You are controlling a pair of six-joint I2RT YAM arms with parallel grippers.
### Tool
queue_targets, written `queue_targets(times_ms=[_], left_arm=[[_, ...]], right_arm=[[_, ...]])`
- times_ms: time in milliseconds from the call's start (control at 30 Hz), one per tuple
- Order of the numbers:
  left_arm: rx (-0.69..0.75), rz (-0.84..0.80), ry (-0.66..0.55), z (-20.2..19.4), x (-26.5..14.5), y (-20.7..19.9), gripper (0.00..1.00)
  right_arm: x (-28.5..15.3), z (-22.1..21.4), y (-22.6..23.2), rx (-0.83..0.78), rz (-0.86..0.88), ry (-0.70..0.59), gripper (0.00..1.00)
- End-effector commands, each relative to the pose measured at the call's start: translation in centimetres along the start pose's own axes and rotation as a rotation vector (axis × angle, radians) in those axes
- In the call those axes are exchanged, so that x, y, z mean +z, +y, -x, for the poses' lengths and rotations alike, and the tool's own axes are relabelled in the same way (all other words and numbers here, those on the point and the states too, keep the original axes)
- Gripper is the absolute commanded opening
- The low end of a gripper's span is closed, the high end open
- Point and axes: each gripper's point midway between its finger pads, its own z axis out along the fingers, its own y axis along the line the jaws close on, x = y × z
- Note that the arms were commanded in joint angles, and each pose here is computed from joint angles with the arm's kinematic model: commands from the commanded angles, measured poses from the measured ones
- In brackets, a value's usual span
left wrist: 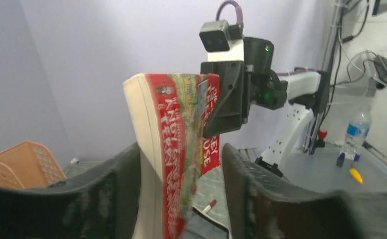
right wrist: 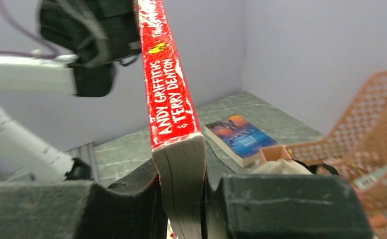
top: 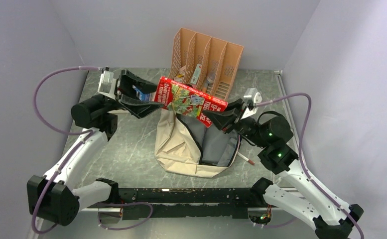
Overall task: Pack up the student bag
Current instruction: Pick up the book from the center of the board, then place the book in the student bag.
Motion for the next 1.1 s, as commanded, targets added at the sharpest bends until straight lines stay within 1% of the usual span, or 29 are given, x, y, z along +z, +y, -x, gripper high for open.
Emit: queue_targets(times_ms=[0,100,133,200,233,300,367,433,500,567,600,667,767,833,900,1000,1067], left_arm=[[0.195,0.182,-0.008,1.5,-0.5,2.4,0.69],[0.142,0.461,0.064,0.6,-2.4,6.8,0.81],[0.121,0.547,0.085,0.1,-3.2,8.2,0.83],[0.079,0.675,0.135,-1.3,-4.8,10.3,0.82],[0.06,0.734,0.164,-2.0,-5.6,11.4,0.81],[-0.016,0.817,0.227,-3.7,-6.8,12.7,0.82],[-0.136,0.907,0.295,-6.0,-8.1,13.8,0.83],[-0.236,0.981,0.358,-8.0,-9.1,14.7,0.83],[-0.282,1.005,0.452,-10.2,-9.0,15.1,0.79],[-0.26,1.033,0.543,-12.0,-7.9,14.8,0.79],[-0.25,1.031,0.567,-12.7,-7.0,14.4,0.79],[-0.273,1.069,0.58,-13.7,-6.0,14.2,0.79],[-0.304,1.073,0.636,-15.8,-4.3,13.4,0.71],[-0.28,1.075,0.687,-16.8,-2.7,12.6,0.7],[-0.238,1.083,0.744,-18.4,-1.1,11.5,0.71],[-0.211,1.076,0.815,-21.3,1.4,9.3,0.71],[-0.177,1.062,0.895,-23.7,2.8,7.3,0.71]], right_arm=[[-2.7,3.0,-6.8,0.0,-0.432,-0.083,0.0],[-5.2,2.1,-10.7,0.035,-0.704,-0.05,0.0],[-6.3,1.4,-12.0,0.047,-0.803,-0.022,0.0],[-7.9,-0.1,-14.0,0.058,-0.963,0.048,0.0],[-8.3,-0.9,-14.6,0.05,-1.014,0.093,0.0],[-8.4,-2.3,-15.4,0.034,-1.065,0.184,0.0],[-8.2,-3.6,-15.8,0.034,-1.089,0.258,0.0],[-8.0,-4.2,-16.0,0.039,-1.1,0.296,0.0],[-8.3,-4.1,-16.3,0.055,-1.138,0.292,0.0],[-8.8,-3.8,-17.0,0.064,-1.192,0.302,0.0],[-9.0,-3.8,-17.4,0.066,-1.211,0.321,0.0],[-9.3,-3.8,-18.8,0.08,-1.235,0.363,0.0],[-9.8,-3.7,-20.8,0.139,-1.224,0.412,0.0],[-10.9,-4.3,-22.4,0.211,-1.223,0.446,0.0],[-12.3,-4.6,-23.6,0.288,-1.221,0.438,0.0],[-13.9,-4.5,-24.3,0.375,-1.198,0.386,0.0],[-14.7,-4.6,-24.5,0.408,-1.201,0.366,0.0]])
